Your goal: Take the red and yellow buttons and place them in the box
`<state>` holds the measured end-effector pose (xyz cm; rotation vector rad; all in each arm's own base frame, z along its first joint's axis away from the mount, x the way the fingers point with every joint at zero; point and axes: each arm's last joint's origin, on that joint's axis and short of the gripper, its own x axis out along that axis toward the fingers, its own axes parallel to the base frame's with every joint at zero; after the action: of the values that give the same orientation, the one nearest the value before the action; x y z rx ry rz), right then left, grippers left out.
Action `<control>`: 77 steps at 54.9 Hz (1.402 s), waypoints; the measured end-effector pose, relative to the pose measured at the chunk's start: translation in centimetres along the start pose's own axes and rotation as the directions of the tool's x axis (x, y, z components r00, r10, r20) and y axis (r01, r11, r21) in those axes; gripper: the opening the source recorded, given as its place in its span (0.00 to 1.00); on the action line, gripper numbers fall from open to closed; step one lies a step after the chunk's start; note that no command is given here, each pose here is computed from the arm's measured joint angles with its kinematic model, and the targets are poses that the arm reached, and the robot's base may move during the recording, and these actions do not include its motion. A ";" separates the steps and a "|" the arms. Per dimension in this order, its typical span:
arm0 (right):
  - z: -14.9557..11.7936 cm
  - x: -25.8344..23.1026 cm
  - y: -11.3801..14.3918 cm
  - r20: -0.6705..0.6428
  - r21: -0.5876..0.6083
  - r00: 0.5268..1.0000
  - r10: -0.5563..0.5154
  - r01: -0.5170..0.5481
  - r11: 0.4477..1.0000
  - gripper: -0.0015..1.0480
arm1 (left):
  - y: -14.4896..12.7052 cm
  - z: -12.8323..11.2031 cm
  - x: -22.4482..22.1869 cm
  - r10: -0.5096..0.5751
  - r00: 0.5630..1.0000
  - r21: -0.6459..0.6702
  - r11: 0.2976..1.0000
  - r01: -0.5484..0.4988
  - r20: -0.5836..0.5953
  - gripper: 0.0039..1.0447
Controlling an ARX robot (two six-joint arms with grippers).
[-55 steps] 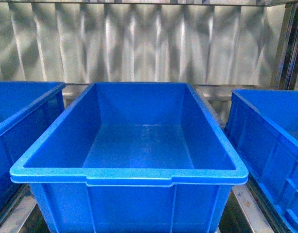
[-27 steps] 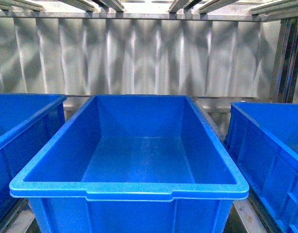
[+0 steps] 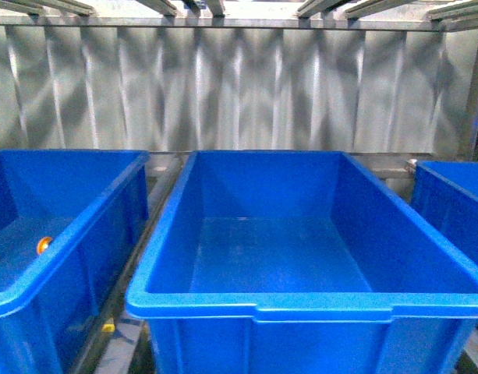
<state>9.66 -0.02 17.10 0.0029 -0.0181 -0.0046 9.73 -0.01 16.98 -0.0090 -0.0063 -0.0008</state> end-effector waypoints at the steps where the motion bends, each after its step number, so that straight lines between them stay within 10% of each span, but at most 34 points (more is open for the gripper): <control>1: 0.0 0.0 0.0 0.000 0.000 1.000 -0.001 0.001 1.000 0.94 | 0.0 0.0 0.0 0.000 1.000 0.000 1.000 0.000 0.000 0.93; 46: -0.1 0.0 0.0 -0.003 0.000 1.000 0.003 -0.003 1.000 0.94 | -0.2 0.0 0.4 0.049 0.996 -0.040 0.998 -0.052 -0.070 0.93; 62: -0.1 0.0 0.0 -0.002 0.000 1.000 0.003 -0.003 1.000 0.94 | -3.4 9.8 9.1 0.127 0.992 -0.059 0.990 -0.127 -0.012 0.93; 77: -0.1 0.0 0.0 -0.002 0.000 1.000 0.003 -0.003 1.000 0.94 | -3.1 10.4 18.8 0.328 0.924 0.036 0.944 -0.327 -0.198 0.93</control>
<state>9.66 -0.01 17.03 0.0029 -0.0162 -0.0011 28.48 -3.04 27.56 -0.0072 0.1989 0.3342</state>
